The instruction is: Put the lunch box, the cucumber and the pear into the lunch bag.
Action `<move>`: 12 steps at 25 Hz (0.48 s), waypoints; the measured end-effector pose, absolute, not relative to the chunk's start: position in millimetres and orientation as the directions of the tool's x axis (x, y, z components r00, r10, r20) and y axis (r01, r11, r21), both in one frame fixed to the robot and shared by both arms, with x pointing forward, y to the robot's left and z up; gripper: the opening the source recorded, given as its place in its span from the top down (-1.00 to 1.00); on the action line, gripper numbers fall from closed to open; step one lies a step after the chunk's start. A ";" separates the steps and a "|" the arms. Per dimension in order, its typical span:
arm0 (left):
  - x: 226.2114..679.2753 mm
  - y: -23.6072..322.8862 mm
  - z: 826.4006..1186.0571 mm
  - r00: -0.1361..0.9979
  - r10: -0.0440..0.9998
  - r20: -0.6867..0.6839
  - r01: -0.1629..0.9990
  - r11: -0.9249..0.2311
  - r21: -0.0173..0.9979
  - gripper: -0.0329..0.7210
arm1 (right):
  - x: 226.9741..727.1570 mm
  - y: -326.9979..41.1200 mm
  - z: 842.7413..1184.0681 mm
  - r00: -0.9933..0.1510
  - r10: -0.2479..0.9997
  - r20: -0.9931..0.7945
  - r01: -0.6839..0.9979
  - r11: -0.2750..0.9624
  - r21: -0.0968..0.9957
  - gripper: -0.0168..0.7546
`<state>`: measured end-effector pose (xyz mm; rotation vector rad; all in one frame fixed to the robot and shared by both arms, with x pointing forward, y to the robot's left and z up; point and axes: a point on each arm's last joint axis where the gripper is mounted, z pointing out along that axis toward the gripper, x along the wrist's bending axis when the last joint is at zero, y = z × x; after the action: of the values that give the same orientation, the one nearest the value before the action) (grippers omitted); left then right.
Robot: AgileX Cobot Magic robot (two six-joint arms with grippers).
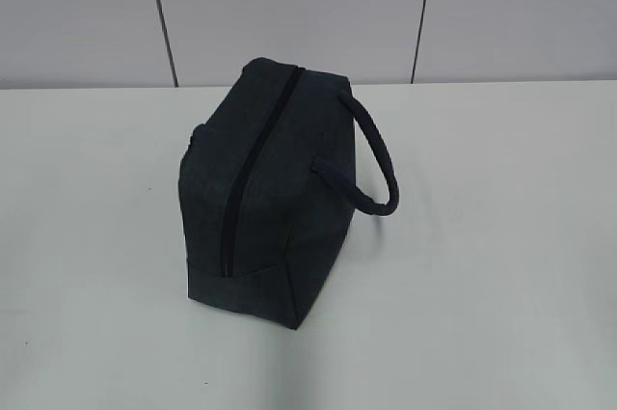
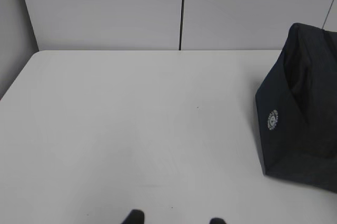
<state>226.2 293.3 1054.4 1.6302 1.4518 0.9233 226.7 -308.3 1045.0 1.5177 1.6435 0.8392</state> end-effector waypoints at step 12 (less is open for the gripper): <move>226.2 293.3 1054.4 0.097 0.995 0.036 0.451 -0.076 0.889 0.28 | 226.7 -308.3 1045.1 -0.032 0.996 -0.084 0.515 0.089 0.852 0.20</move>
<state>226.2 293.3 1054.4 1.6330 1.4495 0.9252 226.7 -308.3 1045.1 1.5172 1.6430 0.8397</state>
